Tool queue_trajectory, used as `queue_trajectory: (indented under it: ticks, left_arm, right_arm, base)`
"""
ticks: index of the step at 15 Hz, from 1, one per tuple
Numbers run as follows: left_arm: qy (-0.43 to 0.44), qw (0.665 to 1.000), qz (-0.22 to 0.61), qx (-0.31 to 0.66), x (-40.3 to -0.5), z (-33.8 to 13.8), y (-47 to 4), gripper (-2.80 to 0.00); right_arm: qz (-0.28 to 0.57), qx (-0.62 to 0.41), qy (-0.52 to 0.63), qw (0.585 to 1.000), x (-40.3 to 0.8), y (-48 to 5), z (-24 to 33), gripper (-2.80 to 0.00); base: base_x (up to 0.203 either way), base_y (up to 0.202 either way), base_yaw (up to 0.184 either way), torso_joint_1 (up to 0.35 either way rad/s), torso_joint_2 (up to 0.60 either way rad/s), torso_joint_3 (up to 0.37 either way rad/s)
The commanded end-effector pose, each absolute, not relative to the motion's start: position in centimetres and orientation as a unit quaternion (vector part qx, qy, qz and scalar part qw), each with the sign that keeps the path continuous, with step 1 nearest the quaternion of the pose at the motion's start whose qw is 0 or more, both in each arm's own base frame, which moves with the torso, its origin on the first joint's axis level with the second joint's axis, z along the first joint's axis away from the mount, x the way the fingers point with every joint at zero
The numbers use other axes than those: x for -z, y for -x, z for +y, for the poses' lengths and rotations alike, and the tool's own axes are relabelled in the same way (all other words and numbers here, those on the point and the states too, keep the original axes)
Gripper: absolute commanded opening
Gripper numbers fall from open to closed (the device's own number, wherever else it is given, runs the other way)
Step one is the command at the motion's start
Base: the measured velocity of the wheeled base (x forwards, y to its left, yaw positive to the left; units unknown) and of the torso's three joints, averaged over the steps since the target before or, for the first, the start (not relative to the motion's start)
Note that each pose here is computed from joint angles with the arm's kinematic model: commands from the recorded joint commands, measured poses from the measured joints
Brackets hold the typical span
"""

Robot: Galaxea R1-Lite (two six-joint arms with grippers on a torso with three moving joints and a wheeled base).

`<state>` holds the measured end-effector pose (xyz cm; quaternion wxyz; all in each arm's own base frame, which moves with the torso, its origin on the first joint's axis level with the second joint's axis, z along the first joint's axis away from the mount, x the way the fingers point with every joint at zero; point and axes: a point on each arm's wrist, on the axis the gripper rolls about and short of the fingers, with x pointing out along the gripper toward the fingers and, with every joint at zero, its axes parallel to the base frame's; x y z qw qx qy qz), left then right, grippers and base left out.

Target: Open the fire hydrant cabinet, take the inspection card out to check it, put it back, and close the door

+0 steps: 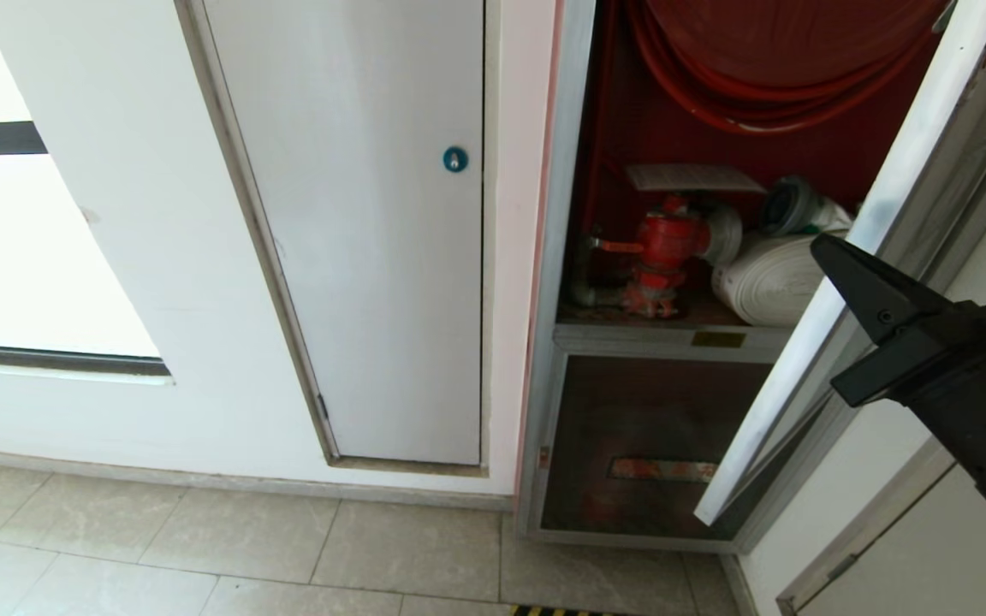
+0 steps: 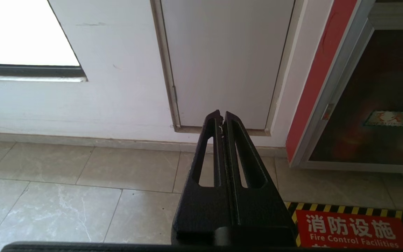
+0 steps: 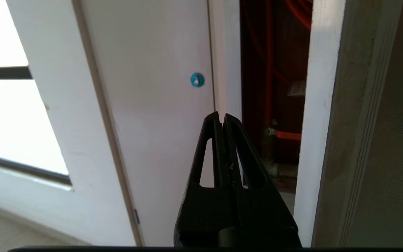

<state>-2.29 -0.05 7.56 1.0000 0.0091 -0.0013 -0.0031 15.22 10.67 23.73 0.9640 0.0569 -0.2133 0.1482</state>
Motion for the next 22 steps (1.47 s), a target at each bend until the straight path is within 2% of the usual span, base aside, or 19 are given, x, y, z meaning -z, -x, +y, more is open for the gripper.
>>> queue_trajectory:
  ticks: [1, 11, 22]
  left_arm:
    - [-0.009, 1.000, 0.000, 0.003, -7.5, 0.0, 2.3, -2.80]
    - [-0.009, 1.000, 0.000, 0.003, -7.5, 0.0, 2.3, -2.80]
    - [-0.009, 1.000, 0.000, 0.003, -7.5, 0.0, 2.3, -2.80]
  right_arm:
    - [-0.208, -0.143, -0.057, 0.966, -22.7, -16.6, 12.2, -2.80]
    - [-0.221, -0.087, -0.080, 0.968, -24.1, -19.9, 14.2, -2.80]
    - [-0.233, -0.029, -0.089, 0.968, -24.9, -21.6, 13.2, -2.80]
  base:
    - [0.000, 0.000, 0.000, 0.000, 0.00, 0.000]
    - [0.000, 0.000, 0.000, 0.000, 0.00, 0.000]
    - [0.000, 0.000, 0.000, 0.000, 0.00, 0.000]
